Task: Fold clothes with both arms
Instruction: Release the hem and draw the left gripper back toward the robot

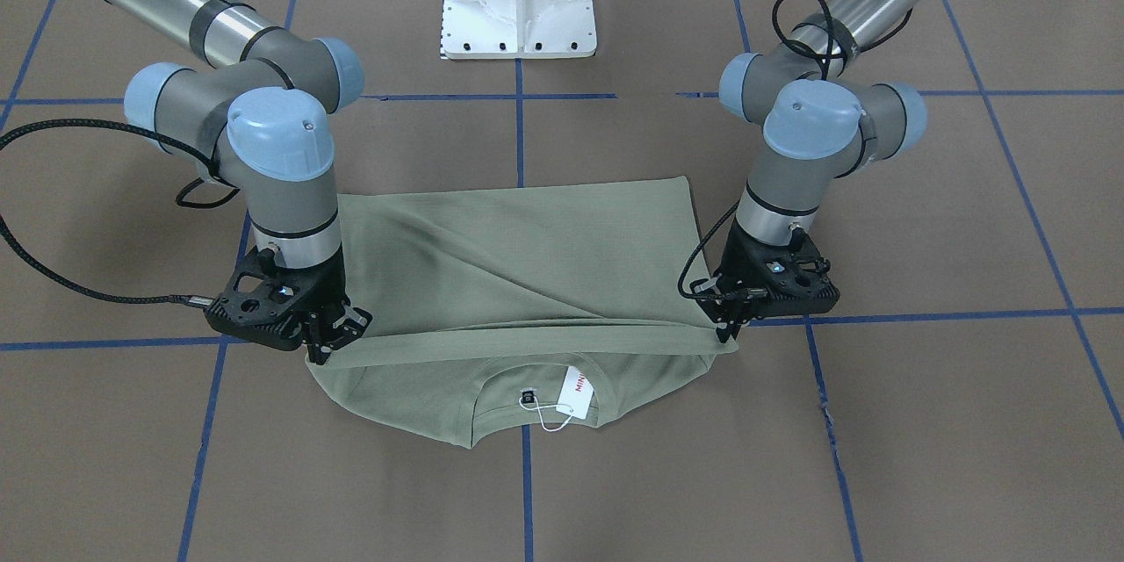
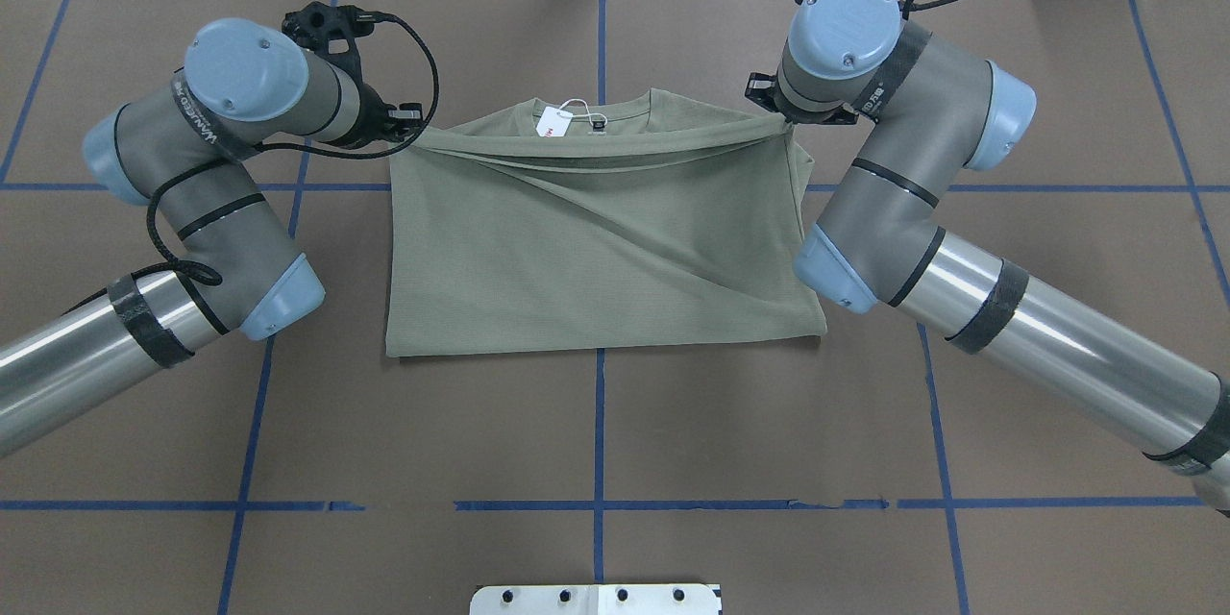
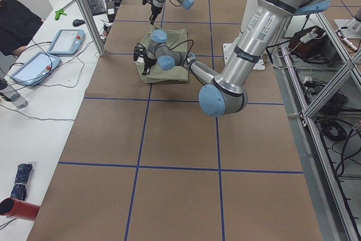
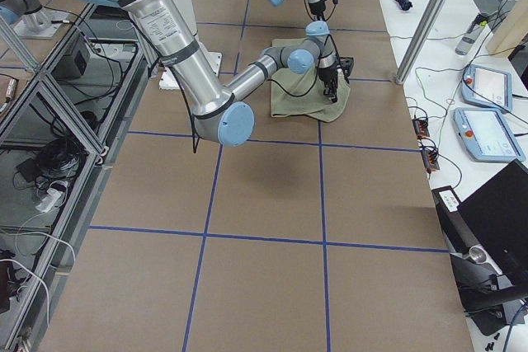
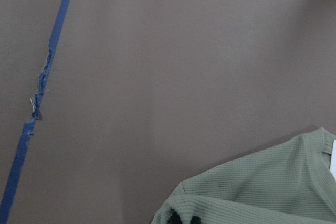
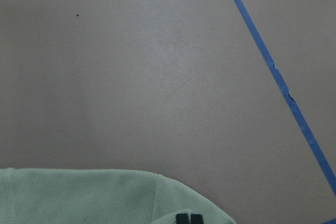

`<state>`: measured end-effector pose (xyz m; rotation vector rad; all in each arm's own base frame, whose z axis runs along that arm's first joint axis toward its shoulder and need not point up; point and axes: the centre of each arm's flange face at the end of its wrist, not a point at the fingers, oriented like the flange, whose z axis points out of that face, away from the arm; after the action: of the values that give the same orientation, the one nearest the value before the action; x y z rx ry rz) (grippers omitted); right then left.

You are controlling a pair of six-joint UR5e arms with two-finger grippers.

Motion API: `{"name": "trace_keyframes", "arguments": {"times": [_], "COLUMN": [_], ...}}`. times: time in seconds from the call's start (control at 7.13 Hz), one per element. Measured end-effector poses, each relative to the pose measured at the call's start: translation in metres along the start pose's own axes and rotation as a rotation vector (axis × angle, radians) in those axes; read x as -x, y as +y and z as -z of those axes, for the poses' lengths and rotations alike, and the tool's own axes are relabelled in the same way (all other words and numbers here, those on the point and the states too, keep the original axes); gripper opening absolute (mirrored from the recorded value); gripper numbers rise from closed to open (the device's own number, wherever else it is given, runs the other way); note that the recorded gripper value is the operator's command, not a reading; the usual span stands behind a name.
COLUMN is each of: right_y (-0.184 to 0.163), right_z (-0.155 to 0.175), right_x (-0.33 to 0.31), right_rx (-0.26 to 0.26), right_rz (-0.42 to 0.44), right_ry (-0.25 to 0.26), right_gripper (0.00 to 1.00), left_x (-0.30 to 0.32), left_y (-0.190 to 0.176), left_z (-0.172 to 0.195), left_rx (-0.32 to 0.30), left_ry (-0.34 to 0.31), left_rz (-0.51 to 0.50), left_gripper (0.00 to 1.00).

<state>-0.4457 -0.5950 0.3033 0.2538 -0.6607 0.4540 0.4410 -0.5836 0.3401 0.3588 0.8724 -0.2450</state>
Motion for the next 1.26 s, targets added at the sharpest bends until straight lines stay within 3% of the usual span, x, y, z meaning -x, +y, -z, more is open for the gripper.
{"name": "trace_keyframes", "arguments": {"times": [0.14, 0.42, 0.7, 0.98, 1.26], "right_y": [0.000, 0.007, 0.010, 0.012, 0.012], "right_z": [-0.003, -0.011, 0.004, 0.018, 0.025], "right_x": [0.000, 0.002, 0.004, 0.002, 0.001], "right_rx": [0.002, 0.007, 0.017, 0.022, 0.020], "right_rz": [0.002, 0.020, 0.108, 0.155, 0.162], "right_ry": [0.005, 0.015, -0.025, -0.059, -0.072], "right_gripper": [0.99, 1.00, 1.00, 1.00, 1.00], "left_x": [0.001, 0.000, -0.003, 0.014, 0.026], "left_y": [0.001, 0.002, 0.011, 0.062, 0.136], "left_z": [-0.005, -0.003, 0.033, 0.080, 0.096], "left_rx": [0.002, 0.002, -0.003, 0.037, 0.079], "left_ry": [-0.001, 0.007, 0.071, 0.157, 0.204], "left_rz": [-0.001, -0.027, -0.151, -0.186, -0.132], "left_gripper": [0.99, 1.00, 1.00, 1.00, 0.86]}}
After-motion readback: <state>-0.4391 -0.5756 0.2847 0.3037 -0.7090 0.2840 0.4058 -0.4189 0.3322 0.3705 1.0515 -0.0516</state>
